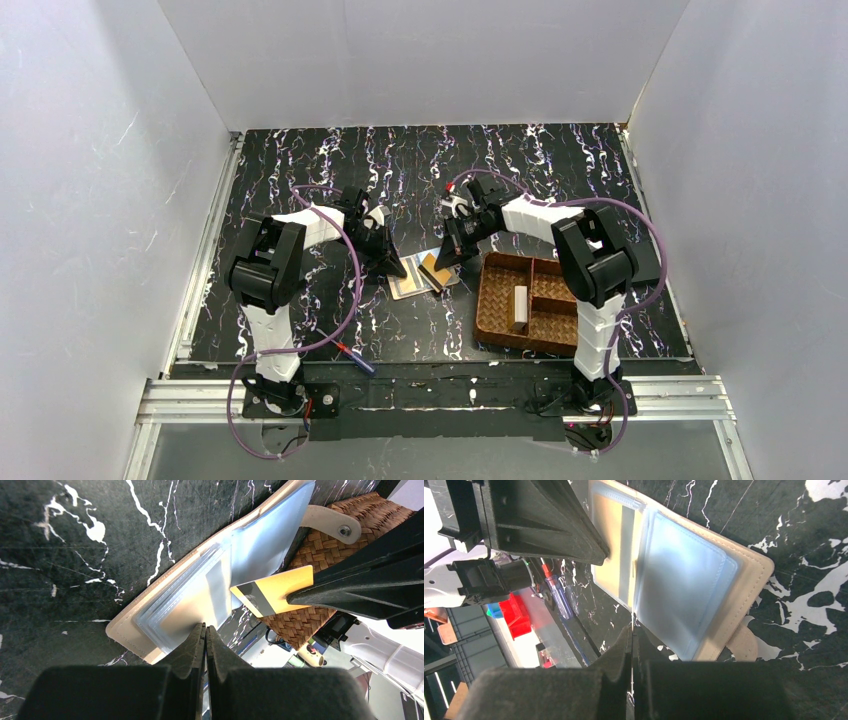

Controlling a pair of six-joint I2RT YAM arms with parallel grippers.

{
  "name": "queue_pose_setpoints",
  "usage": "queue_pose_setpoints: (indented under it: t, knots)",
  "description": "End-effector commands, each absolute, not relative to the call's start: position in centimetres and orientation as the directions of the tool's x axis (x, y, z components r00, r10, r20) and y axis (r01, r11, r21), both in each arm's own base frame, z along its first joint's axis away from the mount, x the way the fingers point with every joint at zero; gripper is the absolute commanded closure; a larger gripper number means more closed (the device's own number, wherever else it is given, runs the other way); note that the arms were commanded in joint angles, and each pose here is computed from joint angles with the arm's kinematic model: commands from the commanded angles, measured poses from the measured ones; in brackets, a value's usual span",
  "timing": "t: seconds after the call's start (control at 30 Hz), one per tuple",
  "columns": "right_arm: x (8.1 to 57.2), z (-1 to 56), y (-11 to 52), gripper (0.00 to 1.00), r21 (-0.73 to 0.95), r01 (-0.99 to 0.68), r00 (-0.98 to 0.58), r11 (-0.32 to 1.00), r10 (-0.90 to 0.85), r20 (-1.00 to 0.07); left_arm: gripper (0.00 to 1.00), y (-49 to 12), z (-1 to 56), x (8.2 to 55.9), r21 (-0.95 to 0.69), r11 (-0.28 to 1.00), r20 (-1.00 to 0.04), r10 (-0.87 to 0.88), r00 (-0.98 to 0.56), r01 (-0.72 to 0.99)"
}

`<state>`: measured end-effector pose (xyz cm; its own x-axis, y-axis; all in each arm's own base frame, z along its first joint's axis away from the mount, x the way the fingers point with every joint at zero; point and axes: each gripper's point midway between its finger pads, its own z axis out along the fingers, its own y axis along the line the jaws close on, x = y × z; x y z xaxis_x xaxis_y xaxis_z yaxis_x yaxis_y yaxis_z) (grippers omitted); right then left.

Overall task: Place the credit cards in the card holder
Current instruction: Insert the credit card into the card holder.

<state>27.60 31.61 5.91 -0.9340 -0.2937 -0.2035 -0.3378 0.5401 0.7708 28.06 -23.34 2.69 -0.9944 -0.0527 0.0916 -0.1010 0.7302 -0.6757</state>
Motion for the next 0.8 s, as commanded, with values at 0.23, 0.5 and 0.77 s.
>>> queue_pose_setpoints:
  t: [0.23,0.5,0.77]
  knots:
    - [27.0,5.2,32.4,0.99,0.787,-0.344,-0.926,0.512,-0.323,-0.194,1.0,-21.6,0.0,26.8,-0.588,0.801,0.118,-0.053,-0.992,-0.113]
    - [28.0,4.8,33.1,0.99,0.789,-0.341,-0.931,0.511,-0.301,-0.207,1.0,-21.7,0.0,26.7,-0.591,0.798,0.123,-0.052,-0.991,-0.115]
    - [29.5,4.4,34.2,0.99,0.795,-0.34,-0.937,0.502,-0.248,-0.244,1.0,-21.8,0.2,26.6,-0.6,0.792,0.124,-0.046,-0.991,-0.112]
